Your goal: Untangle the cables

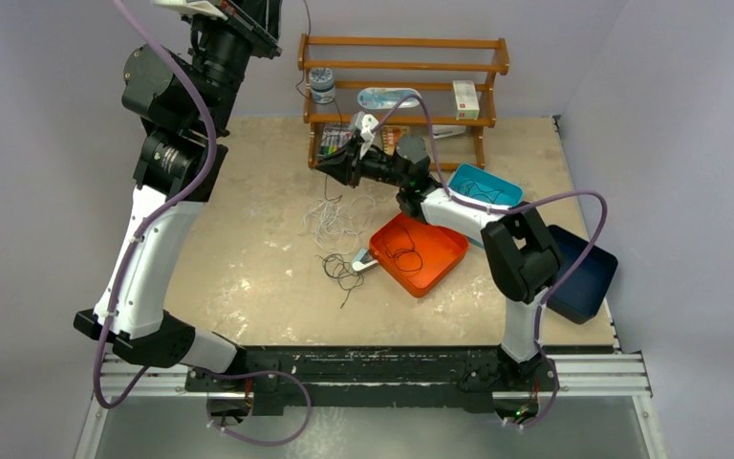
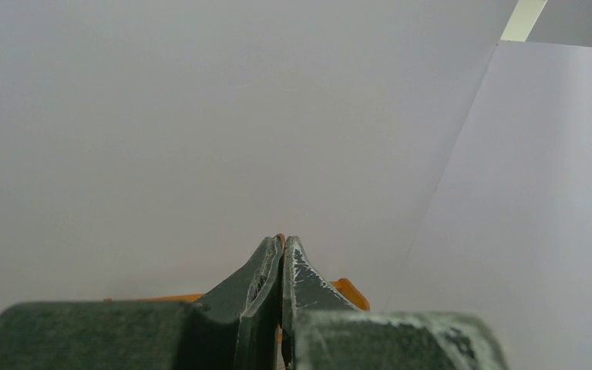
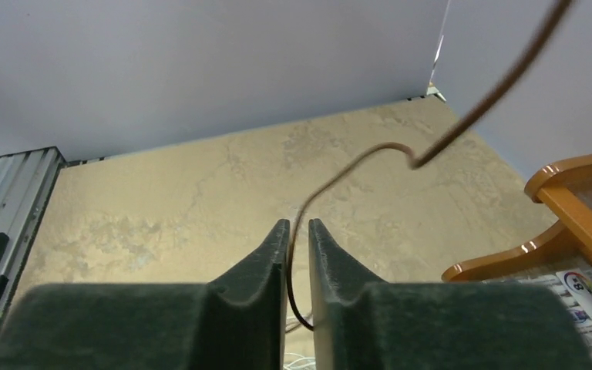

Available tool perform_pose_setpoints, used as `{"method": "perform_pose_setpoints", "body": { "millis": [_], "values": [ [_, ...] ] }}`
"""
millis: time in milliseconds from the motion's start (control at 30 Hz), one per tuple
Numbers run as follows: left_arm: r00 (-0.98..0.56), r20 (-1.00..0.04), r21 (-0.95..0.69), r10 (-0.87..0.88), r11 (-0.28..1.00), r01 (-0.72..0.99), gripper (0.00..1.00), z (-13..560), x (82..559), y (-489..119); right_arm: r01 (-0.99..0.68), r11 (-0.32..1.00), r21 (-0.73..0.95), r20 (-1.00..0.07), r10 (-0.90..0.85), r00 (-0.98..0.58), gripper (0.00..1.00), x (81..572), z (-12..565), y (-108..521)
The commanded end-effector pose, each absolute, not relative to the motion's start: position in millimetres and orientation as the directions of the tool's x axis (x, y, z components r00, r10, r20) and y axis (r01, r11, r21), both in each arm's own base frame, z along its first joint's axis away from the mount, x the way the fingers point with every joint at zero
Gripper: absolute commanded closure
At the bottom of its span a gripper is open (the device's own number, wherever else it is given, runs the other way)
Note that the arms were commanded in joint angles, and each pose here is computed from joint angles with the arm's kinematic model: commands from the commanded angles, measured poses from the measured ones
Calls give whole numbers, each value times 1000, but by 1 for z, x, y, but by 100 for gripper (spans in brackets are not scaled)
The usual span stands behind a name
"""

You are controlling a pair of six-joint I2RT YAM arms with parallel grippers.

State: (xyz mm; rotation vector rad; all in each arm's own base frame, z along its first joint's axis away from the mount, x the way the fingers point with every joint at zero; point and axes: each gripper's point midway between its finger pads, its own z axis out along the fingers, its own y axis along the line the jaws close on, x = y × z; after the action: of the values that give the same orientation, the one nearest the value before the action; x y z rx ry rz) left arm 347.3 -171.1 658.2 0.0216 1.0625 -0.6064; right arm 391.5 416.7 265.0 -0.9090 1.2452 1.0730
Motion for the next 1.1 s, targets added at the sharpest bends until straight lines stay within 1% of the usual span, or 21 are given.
{"method": "perform_pose_setpoints", "body": {
  "millis": [0,33,67,267,367,467,567,667,733,900,1067],
  "values": [
    [382,-789,-263,-481,827,497,100,677,328,-164,-963,269,-27,-981,176,77,90,385,299,415],
    [382,-788,-264,-482,826,498,100,677,328,-164,-962,271,-25,-981,176,75,98,384,298,414],
    [381,-789,-264,-482,826,497,100,676,329,-164,-962,270,-22,-982,177,72,100,382,299,413],
    [355,-802,-281,-480,828,485,100,665,336,-166,-951,308,32,-982,186,27,100,365,306,395],
    [307,-817,-314,-488,823,473,100,646,344,-169,-917,391,77,-983,181,-5,100,356,305,372],
    [223,-848,-337,-481,814,473,100,612,356,-181,-889,438,135,-978,204,-48,100,336,308,348],
    [130,-879,-359,-460,815,456,100,573,366,-190,-814,543,208,-971,213,-106,100,326,293,316],
    [39,-906,-366,-422,826,428,100,531,375,-196,-735,638,229,-971,203,-126,100,318,285,287],
    [-16,-917,-369,-400,830,417,100,506,379,-202,-697,678,235,-971,186,-148,100,311,280,272],
    [-146,-936,-351,-319,852,389,100,444,385,-224,-549,816,178,-984,141,-110,100,311,287,226],
    [-238,-946,-301,-220,869,394,100,391,379,-263,-443,889,112,-993,89,-72,100,313,301,194]
  ]
}}
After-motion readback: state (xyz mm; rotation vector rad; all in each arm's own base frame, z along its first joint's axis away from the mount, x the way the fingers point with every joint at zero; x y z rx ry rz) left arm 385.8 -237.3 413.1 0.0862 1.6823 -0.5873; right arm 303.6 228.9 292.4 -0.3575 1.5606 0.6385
